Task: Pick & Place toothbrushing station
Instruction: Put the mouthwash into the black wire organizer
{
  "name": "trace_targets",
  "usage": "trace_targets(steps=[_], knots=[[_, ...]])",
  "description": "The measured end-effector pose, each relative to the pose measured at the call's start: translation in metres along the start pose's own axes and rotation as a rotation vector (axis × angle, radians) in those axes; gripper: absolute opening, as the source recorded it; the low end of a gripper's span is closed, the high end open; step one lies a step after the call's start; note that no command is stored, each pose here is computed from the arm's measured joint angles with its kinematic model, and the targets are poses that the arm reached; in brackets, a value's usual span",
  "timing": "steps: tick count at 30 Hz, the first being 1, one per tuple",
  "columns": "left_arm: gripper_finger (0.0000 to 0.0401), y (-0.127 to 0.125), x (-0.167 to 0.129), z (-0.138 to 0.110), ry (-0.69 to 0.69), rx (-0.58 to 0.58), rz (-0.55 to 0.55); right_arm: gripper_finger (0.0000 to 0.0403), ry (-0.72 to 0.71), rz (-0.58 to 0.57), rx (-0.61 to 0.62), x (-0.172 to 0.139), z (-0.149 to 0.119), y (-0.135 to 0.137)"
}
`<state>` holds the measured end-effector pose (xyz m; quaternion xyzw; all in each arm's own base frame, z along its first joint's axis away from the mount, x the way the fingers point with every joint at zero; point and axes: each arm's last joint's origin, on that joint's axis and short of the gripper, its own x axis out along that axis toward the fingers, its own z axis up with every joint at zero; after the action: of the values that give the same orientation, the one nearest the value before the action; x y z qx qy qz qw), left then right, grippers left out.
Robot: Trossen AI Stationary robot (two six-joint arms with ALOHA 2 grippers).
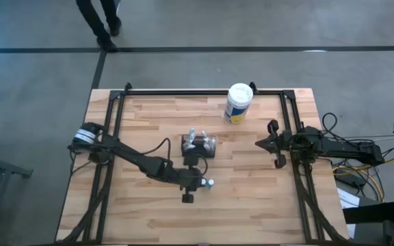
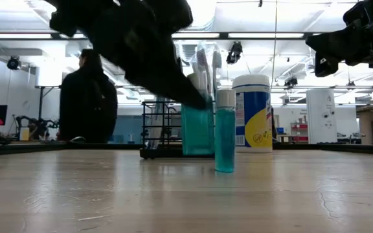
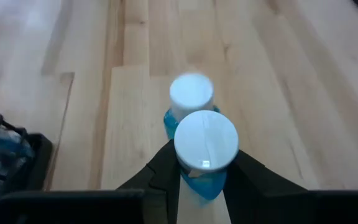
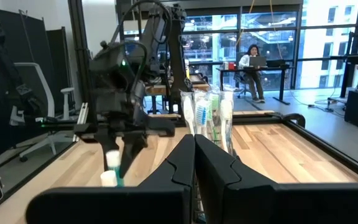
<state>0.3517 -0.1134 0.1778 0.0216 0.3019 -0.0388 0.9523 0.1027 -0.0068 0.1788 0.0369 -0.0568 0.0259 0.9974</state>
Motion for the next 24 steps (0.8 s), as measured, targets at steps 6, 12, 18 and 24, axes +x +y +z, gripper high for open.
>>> trace_targets(steps=[6, 12, 18, 24], knots=[[0.009, -0.001, -0.041, 0.029, -0.102, 0.04, -0.011, 0.0008, 0.0, 0.0, -0.002, 0.0, 0.0, 0.0], [0.009, 0.016, -0.116, 0.04, -0.271, 0.059, 0.048, 0.0008, 0.0, 0.0, 0.002, 0.0, 0.0, 0.0], [0.009, 0.034, -0.177, 0.015, -0.469, 0.001, 0.046, 0.0008, -0.001, 0.0, 0.005, 0.0, 0.0, 0.0], [0.009, 0.044, -0.198, -0.027, -0.532, 0.038, 0.041, 0.0008, 0.0, 0.0, 0.006, 0.0, 0.0, 0.0]])
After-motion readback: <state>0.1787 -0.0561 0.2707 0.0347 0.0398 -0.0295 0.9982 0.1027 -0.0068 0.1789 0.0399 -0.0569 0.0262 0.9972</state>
